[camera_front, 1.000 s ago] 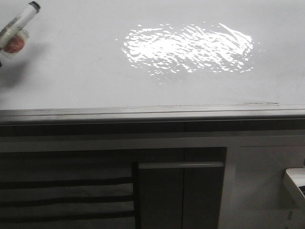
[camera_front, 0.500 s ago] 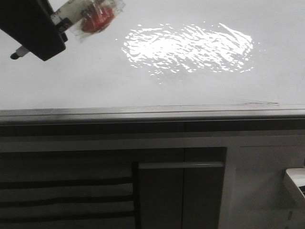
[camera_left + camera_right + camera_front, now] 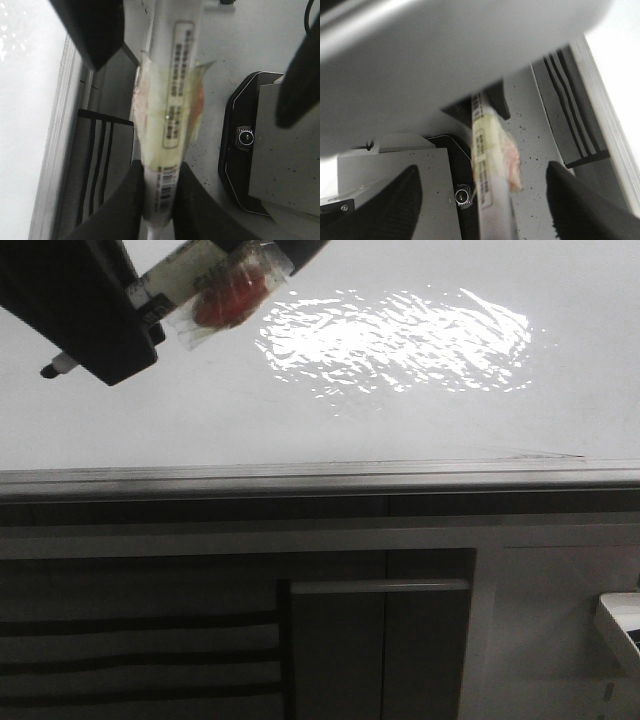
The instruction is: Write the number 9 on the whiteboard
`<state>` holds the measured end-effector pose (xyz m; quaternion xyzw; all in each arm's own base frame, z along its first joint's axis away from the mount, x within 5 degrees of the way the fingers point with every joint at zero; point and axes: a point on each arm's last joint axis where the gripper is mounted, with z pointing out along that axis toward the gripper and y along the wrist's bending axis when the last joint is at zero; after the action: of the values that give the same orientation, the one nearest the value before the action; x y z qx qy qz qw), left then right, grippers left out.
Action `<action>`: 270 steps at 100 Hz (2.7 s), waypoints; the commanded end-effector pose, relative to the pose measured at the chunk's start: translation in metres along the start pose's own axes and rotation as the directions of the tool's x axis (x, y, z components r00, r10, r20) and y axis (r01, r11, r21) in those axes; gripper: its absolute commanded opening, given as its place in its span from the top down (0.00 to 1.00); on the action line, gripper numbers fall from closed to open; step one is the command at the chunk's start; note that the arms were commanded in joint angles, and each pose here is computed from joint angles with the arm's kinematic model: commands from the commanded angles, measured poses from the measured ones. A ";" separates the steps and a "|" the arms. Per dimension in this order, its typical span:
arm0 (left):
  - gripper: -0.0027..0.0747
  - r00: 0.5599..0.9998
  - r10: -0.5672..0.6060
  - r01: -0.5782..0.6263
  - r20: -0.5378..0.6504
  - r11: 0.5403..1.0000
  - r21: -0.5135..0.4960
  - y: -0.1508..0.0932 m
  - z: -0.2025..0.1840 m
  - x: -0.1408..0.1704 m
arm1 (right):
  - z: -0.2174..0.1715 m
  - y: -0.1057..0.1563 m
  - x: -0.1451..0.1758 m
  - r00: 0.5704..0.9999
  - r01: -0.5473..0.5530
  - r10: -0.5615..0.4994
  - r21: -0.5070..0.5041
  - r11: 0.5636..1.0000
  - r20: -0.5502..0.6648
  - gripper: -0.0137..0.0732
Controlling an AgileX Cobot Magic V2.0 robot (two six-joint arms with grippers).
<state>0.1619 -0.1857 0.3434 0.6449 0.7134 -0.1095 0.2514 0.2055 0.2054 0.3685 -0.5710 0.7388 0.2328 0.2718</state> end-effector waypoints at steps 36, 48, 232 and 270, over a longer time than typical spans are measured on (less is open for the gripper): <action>0.99 0.997 0.015 -0.013 0.071 0.999 -0.033 0.000 -0.013 -0.009 | -0.014 0.001 -0.013 0.995 0.042 -0.045 0.042 0.998 0.086 0.65; 0.99 0.997 0.015 -0.013 0.071 0.999 -0.033 0.000 -0.013 -0.009 | -0.014 0.002 -0.013 0.996 0.042 -0.045 0.037 0.998 0.081 0.75; 0.53 0.807 -0.354 0.548 0.474 0.749 -0.373 -0.004 -0.060 0.080 | -0.043 -0.071 0.073 0.714 -0.697 0.491 0.449 0.558 0.499 0.89; 0.53 0.813 -0.345 0.540 0.469 0.749 -0.384 -0.003 -0.061 0.081 | -0.031 -0.079 0.078 0.751 -0.657 0.561 0.490 0.574 0.350 0.90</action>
<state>0.1402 -0.0869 0.3389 0.3491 0.8103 -0.0910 0.4619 0.2595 0.1267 0.3210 -0.1560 0.9098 0.1424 0.3573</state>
